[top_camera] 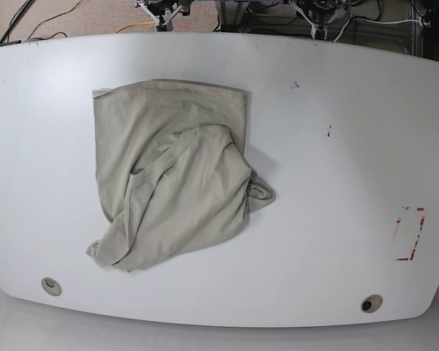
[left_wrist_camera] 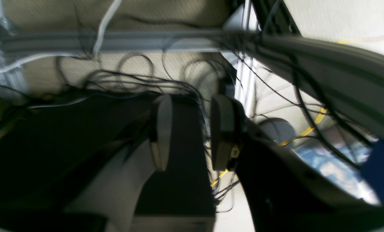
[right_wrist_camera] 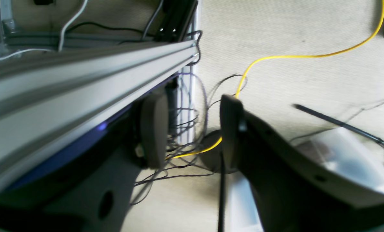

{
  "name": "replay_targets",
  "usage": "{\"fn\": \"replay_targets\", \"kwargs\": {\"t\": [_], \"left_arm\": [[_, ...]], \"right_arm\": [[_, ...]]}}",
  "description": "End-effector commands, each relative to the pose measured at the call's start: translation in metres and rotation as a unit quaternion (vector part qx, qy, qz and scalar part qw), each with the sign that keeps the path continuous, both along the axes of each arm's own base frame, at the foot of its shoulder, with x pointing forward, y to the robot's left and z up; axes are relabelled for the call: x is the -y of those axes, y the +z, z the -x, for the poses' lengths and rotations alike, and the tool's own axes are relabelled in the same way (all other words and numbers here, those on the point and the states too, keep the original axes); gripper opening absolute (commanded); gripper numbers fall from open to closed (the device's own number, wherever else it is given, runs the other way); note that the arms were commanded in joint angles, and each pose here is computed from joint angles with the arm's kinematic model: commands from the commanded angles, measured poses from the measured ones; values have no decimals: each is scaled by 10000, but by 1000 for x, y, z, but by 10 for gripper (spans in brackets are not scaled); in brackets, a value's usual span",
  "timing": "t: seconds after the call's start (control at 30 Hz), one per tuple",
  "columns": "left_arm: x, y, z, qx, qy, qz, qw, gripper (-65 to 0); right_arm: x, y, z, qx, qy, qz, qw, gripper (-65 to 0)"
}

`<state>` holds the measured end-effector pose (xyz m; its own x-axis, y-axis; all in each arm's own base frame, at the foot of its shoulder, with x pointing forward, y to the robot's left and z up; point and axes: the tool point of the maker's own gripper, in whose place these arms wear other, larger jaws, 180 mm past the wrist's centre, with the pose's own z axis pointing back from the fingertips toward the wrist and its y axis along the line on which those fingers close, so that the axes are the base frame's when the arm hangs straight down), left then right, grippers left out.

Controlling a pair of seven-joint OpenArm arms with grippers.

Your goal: Layout the t-shirt on the table in an organized manner, then fold the t-shirt properly

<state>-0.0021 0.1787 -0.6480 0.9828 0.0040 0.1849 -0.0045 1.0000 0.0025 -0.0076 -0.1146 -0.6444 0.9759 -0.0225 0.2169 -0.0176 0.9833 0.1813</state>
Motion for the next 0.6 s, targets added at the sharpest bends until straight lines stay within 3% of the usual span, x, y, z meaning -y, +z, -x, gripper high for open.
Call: {"fn": "replay_targets", "kwargs": {"t": [0.0, 0.57], "left_arm": [[-11, 0, 34, -385, 6, -112, 9992, -461], [-11, 4, 40, -58, 32, -110, 9999, -461]], "right_arm": [[8, 0, 19, -187, 8, 84, 9998, -396], [9, 5, 39, -9, -82, 85, 9999, -396]]}}
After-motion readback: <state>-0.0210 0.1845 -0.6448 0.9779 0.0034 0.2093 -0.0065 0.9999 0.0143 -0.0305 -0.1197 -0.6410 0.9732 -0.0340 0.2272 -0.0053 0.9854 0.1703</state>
